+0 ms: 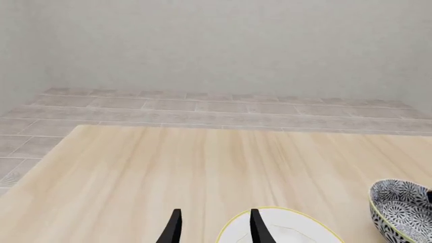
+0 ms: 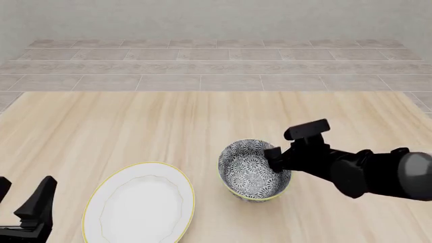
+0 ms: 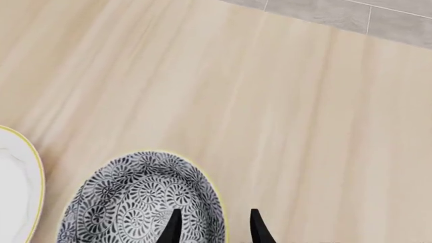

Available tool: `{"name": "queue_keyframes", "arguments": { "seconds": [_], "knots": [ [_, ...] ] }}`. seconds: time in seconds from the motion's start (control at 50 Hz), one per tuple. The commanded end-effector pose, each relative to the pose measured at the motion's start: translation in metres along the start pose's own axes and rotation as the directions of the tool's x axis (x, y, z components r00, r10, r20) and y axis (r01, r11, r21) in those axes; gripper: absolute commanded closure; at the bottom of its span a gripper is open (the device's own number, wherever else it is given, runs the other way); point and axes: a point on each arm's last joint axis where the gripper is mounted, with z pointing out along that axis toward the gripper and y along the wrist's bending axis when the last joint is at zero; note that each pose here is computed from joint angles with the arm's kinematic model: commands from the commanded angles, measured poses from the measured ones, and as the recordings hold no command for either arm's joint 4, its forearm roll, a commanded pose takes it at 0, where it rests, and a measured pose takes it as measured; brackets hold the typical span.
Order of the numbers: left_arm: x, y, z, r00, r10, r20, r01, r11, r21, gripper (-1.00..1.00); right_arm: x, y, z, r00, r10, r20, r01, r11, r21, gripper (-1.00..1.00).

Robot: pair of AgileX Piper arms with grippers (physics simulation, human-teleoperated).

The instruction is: Put the bowl on the plate.

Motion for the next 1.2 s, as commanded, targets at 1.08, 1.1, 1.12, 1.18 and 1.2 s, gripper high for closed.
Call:
{"name": "queue_keyframes", "arguments": {
  "seconds": [1.08,1.1,1.12,1.18,1.2],
  "knots": [
    [-0.001,-0.001,0.0,1.0,0.002,0.005,-0.002,1.0,0.01,-1.0,0.026,-0.001,0.024,0.998,0.027,-0.064,-0.027,1.0,0.005,-1.0],
    [-0.001,-0.001,0.0,1.0,0.003,0.005,-0.003,1.0,0.01,-1.0,0.026,-0.001,0.024,0.997,0.028,-0.065,-0.028,1.0,0.005,-1.0],
    [-0.001,-0.001,0.0,1.0,0.003,0.005,-0.003,1.0,0.009,-1.0,0.027,-0.001,0.025,0.997,0.028,-0.066,-0.027,1.0,0.005,-1.0],
    [-0.001,0.0,0.0,1.0,0.003,0.004,-0.003,1.0,0.007,-1.0,0.028,-0.001,0.027,0.997,0.03,-0.071,-0.029,1.0,0.006,-1.0],
    [-0.001,0.0,0.0,1.0,0.003,0.004,-0.003,1.0,0.007,-1.0,0.029,-0.001,0.027,0.997,0.03,-0.072,-0.03,1.0,0.005,-1.0]
  ]
}}
